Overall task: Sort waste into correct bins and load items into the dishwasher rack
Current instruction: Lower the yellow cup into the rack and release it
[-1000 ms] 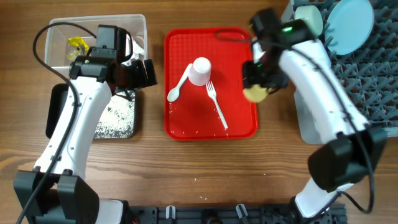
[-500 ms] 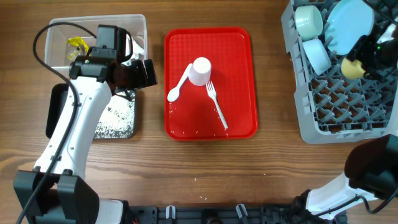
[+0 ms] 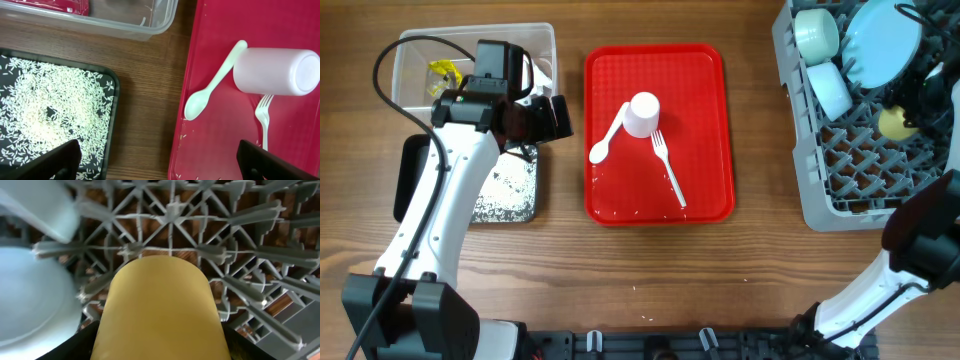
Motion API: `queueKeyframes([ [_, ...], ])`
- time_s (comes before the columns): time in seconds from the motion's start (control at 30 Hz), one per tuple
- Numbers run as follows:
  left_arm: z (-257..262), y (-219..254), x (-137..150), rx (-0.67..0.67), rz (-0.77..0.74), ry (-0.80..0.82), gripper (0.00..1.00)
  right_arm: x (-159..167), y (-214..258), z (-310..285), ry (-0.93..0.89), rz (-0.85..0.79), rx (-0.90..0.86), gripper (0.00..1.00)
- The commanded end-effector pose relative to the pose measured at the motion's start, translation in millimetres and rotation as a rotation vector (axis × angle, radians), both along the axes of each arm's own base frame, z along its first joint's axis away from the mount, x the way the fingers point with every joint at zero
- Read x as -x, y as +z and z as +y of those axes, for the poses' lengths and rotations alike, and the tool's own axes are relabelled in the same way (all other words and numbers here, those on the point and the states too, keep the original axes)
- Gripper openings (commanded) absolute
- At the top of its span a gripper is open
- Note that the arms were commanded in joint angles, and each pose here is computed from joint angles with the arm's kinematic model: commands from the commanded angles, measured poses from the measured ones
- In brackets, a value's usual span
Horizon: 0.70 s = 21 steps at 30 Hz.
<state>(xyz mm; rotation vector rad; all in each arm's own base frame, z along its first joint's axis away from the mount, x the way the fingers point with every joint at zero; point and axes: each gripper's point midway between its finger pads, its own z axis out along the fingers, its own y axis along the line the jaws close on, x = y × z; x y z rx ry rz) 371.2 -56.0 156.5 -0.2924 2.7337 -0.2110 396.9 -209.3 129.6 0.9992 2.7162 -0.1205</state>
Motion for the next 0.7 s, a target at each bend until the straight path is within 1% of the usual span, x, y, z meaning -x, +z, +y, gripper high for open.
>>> queueKeyframes([
  [0.0, -1, 0, -2, 0.015, 0.002, 0.01, 1.0, -2, -8, -13, -0.032, 0.01, 0.018, 0.62],
  [0.17, -1, 0, -2, 0.015, 0.002, 0.01, 1.0, -5, -25, -14, -0.032, 0.033, 0.006, 0.62],
  [0.37, -1, 0, -2, 0.015, 0.002, 0.01, 1.0, -4, -30, -12, -0.026, 0.046, -0.006, 0.63],
  [0.47, -1, 0, -2, 0.015, 0.002, 0.01, 1.0, -4, -31, -10, -0.017, 0.044, -0.018, 0.7],
  [0.63, -1, 0, -2, 0.015, 0.002, 0.01, 1.0, -2, -31, -8, -0.016, 0.053, -0.027, 0.71],
  [0.67, -1, 0, -2, 0.015, 0.002, 0.01, 1.0, -1, -31, -8, -0.016, 0.055, -0.028, 0.75],
])
